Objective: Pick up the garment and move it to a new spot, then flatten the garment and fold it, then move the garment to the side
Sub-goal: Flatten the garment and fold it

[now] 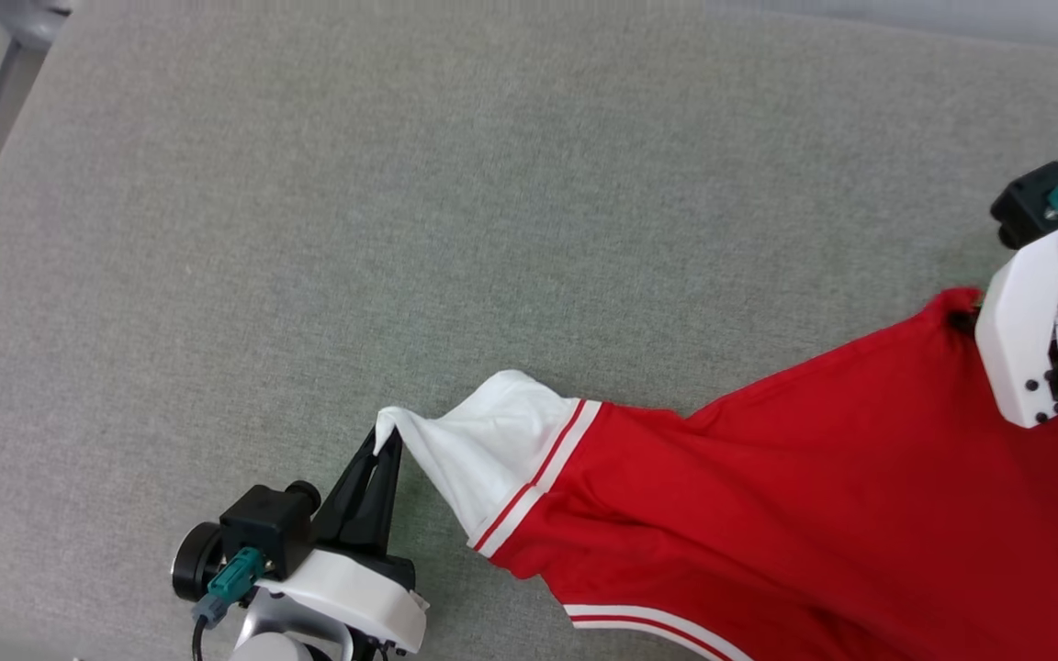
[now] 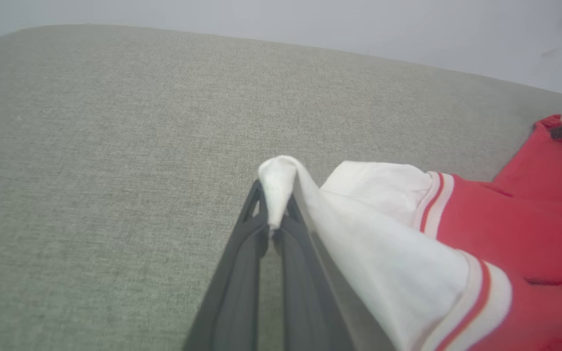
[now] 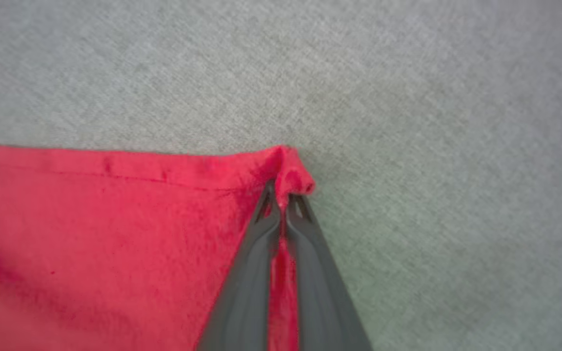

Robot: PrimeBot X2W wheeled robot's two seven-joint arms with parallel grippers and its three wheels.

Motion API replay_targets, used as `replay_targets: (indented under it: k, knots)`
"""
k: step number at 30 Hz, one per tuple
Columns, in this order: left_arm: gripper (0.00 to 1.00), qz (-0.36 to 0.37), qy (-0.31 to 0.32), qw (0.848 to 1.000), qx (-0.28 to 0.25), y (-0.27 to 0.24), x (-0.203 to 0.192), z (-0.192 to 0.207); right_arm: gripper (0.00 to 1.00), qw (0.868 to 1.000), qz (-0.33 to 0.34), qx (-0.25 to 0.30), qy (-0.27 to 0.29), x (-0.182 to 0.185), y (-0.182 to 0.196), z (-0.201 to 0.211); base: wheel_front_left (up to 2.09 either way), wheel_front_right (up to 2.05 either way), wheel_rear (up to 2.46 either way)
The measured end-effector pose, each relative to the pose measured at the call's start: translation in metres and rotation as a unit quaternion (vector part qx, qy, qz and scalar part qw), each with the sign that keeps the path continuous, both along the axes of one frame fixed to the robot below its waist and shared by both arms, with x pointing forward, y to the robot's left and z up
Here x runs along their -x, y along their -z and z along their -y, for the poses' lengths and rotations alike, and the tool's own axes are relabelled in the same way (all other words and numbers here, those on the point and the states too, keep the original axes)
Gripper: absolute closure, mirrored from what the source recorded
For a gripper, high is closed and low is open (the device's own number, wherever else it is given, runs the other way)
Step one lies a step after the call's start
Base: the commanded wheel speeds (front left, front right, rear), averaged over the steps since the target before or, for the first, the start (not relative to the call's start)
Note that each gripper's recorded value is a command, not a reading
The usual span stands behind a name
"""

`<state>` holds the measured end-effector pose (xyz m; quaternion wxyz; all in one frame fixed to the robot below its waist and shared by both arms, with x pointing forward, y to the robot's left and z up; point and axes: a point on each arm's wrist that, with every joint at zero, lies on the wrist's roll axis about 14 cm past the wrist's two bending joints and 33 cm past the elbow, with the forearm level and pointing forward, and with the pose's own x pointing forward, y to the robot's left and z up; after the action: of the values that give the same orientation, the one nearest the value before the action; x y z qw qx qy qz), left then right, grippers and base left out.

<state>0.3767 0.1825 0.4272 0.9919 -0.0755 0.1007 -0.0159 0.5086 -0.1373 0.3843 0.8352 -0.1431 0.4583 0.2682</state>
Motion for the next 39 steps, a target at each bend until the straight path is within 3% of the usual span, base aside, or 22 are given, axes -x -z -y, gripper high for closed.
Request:
replay_targets:
  k: [9,16,27,33,39]
  knots:
    - [1.00,0.060,0.006,0.998,-0.013,-0.040,0.001,-0.004,1.00,0.986,0.147,-0.084,0.013,-0.008,-0.080,-0.006,0.00,0.00,0.00]
    - [1.00,0.166,0.027,0.985,-0.028,-0.112,-0.008,-0.004,1.00,0.942,0.297,-0.148,0.046,-0.004,-0.177,0.015,0.00,0.00,0.00]
    - [1.00,0.356,0.102,0.926,-0.067,-0.268,-0.041,0.028,1.00,0.870,0.450,-0.182,0.087,0.007,-0.282,0.050,0.00,0.00,0.00]
    - [1.00,0.413,0.130,0.897,-0.084,-0.326,-0.069,0.046,1.00,0.843,0.497,-0.187,0.093,-0.010,-0.317,0.051,0.00,0.00,0.00]
    - [1.00,0.444,0.150,0.879,-0.091,-0.366,-0.113,0.064,1.00,0.814,0.541,-0.184,0.102,-0.045,-0.354,0.055,0.00,0.00,0.00]
